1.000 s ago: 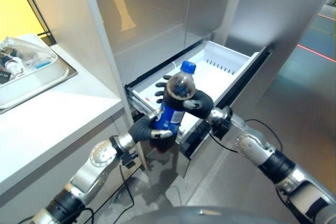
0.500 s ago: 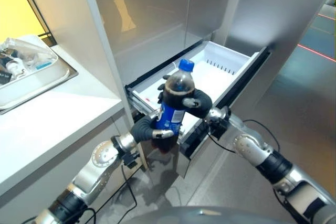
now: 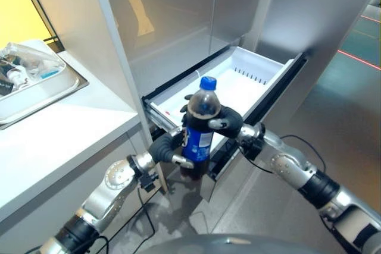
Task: Take the drinks into the refrigerator
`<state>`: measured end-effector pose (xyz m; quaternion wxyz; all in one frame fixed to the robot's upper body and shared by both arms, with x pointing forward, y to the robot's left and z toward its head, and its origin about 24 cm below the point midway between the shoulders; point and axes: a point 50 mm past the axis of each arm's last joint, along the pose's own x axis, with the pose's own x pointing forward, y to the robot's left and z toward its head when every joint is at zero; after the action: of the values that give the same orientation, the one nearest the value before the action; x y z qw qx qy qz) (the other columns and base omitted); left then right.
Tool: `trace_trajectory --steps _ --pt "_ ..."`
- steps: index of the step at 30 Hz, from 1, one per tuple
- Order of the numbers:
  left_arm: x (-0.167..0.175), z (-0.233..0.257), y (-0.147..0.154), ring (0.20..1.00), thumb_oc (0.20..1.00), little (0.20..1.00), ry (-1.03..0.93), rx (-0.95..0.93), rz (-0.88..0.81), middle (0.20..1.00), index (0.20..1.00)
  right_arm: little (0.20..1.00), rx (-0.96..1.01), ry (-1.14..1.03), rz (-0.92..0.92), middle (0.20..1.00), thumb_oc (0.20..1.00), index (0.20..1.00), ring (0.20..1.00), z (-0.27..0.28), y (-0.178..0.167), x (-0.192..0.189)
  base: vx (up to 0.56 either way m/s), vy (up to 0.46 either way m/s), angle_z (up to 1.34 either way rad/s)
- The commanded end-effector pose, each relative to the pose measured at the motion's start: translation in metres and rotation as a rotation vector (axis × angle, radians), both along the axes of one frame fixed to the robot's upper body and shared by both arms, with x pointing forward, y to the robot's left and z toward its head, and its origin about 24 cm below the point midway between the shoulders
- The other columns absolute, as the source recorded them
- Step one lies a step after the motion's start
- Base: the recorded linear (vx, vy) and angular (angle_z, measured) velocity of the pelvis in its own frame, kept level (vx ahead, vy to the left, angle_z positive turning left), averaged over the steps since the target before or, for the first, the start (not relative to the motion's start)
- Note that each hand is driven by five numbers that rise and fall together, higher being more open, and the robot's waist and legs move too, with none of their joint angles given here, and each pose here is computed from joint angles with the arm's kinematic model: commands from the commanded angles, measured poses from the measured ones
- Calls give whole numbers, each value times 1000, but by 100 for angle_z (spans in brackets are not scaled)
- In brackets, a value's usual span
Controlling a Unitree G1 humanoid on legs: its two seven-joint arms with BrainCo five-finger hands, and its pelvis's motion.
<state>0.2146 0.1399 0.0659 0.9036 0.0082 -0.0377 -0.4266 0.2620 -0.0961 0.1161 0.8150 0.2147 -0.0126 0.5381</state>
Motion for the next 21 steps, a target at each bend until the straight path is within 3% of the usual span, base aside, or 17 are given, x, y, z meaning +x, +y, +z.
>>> trace_trajectory --steps 1,12,17,21 --pt "13 26 11 1000 1000 1000 -102 -97 44 1000 1000 200 166 -269 -141 200 200 200 200 67 -22 20 37 -11 0" --pt "6 8 29 1000 1000 1000 -6 -70 127 1000 1000 200 111 -457 -367 200 200 200 200 115 -71 34 0 0 0" --pt "1 -3 49 1000 1000 1000 14 -42 260 1000 1000 200 67 -542 -499 200 200 200 200 131 -101 29 14 6 -7" --pt "-1 4 68 1000 1000 1000 -32 -139 423 1000 1000 200 76 -607 -588 200 200 200 200 138 -120 14 -2 1 -6"
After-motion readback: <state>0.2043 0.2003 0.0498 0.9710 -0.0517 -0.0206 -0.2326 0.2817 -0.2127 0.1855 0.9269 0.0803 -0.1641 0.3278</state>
